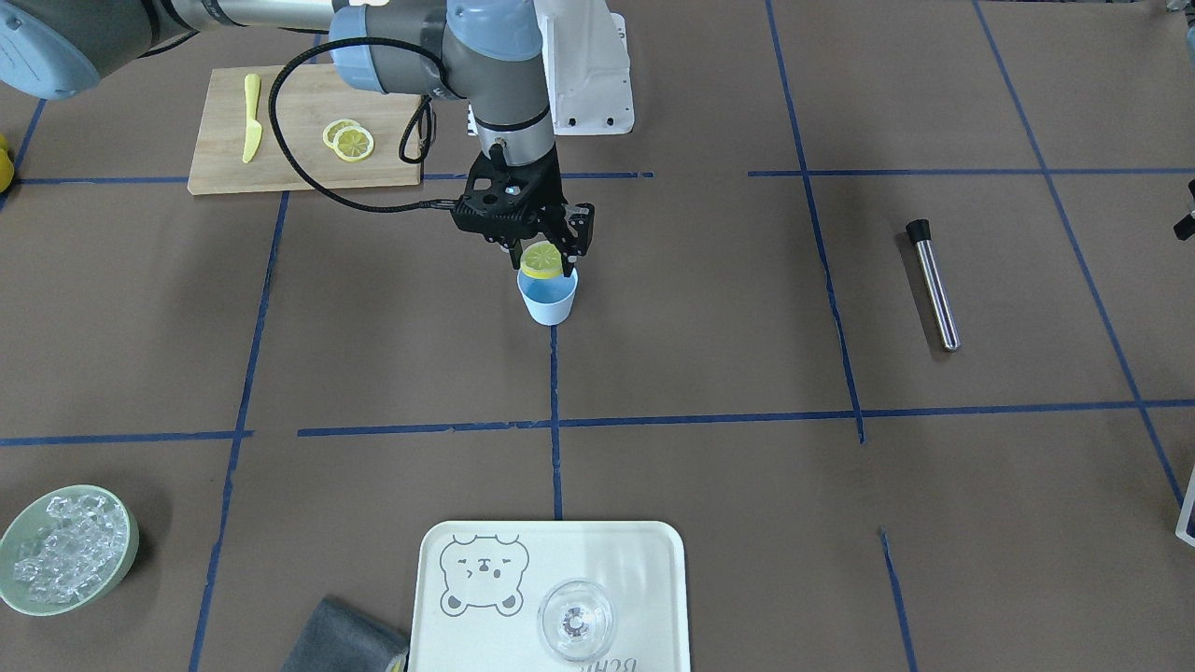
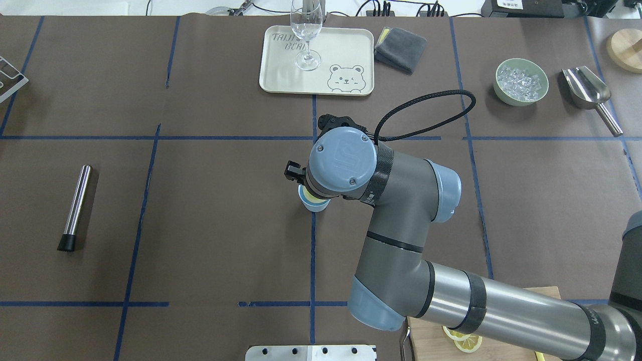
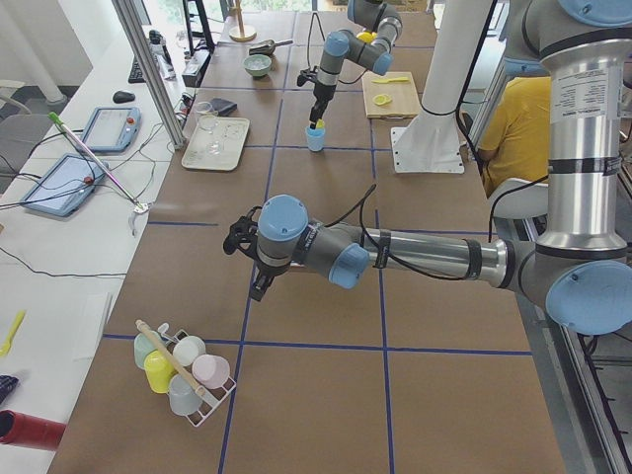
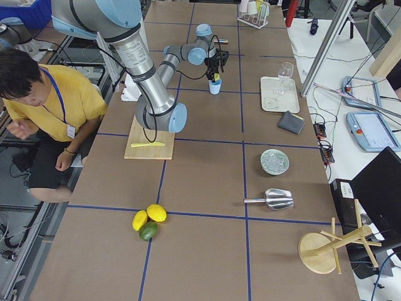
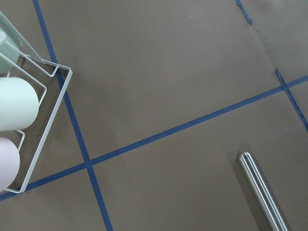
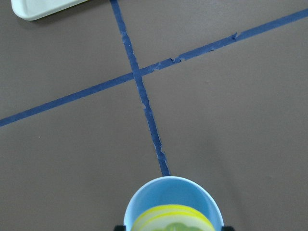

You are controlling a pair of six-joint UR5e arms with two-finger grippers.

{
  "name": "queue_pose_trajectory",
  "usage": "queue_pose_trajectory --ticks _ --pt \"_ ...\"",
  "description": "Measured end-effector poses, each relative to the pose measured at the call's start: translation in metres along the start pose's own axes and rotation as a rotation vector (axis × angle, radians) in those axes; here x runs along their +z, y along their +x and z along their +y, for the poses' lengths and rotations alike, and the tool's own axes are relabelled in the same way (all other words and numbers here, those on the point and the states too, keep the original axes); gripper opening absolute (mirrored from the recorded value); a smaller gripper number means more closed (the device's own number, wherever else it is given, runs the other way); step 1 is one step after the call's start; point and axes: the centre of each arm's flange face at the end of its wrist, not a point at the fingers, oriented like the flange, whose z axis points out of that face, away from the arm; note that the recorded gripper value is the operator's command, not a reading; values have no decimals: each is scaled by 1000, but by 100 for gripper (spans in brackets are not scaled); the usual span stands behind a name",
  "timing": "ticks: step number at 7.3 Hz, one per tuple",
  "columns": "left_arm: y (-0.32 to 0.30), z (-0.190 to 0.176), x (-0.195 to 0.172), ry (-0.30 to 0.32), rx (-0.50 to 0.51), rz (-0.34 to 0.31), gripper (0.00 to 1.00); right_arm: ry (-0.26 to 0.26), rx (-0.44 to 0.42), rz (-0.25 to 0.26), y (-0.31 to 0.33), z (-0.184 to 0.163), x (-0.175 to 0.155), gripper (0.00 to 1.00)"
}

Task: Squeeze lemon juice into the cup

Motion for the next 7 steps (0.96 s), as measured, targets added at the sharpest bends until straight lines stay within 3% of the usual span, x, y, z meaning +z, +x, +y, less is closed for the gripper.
queue_pose_trajectory --ticks 3,5,7 --pt "2 -5 6 -8 -23 5 100 -4 -7 -1 0 0 0 88" --pt "45 -40 46 -57 -224 13 100 -43 -9 -23 15 -12 -4 95" --pt "99 -54 110 -123 -359 -48 100 -84 -60 -42 80 -52 -27 100"
